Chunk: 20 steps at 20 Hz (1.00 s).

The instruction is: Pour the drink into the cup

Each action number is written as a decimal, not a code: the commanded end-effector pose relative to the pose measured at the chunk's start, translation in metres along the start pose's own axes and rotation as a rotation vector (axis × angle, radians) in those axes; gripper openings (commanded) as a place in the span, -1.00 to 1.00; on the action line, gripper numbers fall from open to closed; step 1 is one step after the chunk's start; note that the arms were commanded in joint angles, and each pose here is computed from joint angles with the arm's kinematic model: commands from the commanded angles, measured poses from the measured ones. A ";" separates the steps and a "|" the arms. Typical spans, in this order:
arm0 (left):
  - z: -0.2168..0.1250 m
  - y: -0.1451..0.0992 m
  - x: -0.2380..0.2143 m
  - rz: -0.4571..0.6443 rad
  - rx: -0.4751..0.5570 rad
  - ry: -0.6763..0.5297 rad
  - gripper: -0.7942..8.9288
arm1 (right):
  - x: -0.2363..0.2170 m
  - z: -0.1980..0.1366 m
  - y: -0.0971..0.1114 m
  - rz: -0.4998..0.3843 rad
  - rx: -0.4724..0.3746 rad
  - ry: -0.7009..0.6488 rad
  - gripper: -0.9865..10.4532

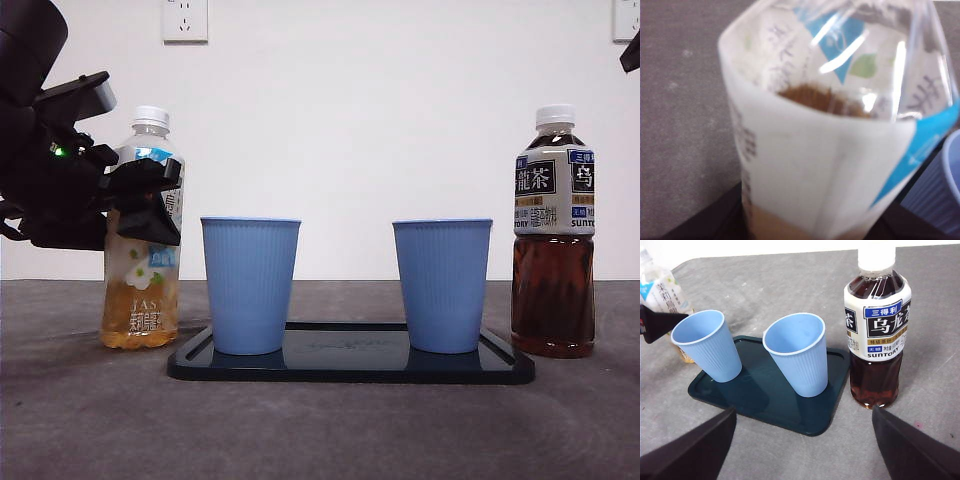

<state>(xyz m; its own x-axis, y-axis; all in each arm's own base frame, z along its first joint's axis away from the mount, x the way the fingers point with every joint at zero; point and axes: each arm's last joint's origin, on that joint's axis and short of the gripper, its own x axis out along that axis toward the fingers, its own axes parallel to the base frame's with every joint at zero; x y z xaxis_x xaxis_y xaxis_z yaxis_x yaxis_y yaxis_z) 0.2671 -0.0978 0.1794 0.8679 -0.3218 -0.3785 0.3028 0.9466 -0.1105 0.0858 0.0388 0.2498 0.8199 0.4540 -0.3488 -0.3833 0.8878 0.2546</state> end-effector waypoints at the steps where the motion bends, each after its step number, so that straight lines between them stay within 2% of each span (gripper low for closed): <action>1: 0.002 -0.001 0.003 -0.002 0.000 0.006 -0.28 | -0.001 0.003 0.002 0.010 -0.012 -0.016 -0.07; 3: -0.002 0.000 0.002 0.003 -0.004 0.046 -0.11 | -0.001 0.003 0.002 0.010 -0.012 -0.016 -0.07; 6: -0.006 0.000 0.002 0.008 -0.007 0.094 -0.08 | -0.001 0.003 0.002 0.010 -0.012 -0.016 -0.07; 9: -0.009 0.001 0.001 0.013 -0.007 0.132 0.14 | -0.001 0.003 0.002 0.010 -0.013 -0.016 -0.07; 14: -0.008 0.000 -0.008 0.018 -0.006 0.183 0.15 | -0.001 0.003 0.002 0.010 -0.012 -0.016 -0.07; 20: 0.006 -0.002 -0.053 0.024 -0.007 0.248 0.15 | -0.001 0.003 0.001 -0.005 -0.011 -0.017 -0.07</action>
<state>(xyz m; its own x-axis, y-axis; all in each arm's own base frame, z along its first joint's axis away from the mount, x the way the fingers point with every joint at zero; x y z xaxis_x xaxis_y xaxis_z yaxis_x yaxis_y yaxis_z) 0.2228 -0.0816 0.2029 0.7480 -0.2780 -0.6026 0.2754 0.9562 -0.0993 0.0859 0.0385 0.2498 0.8256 0.4432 -0.3492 -0.3735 0.8932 0.2505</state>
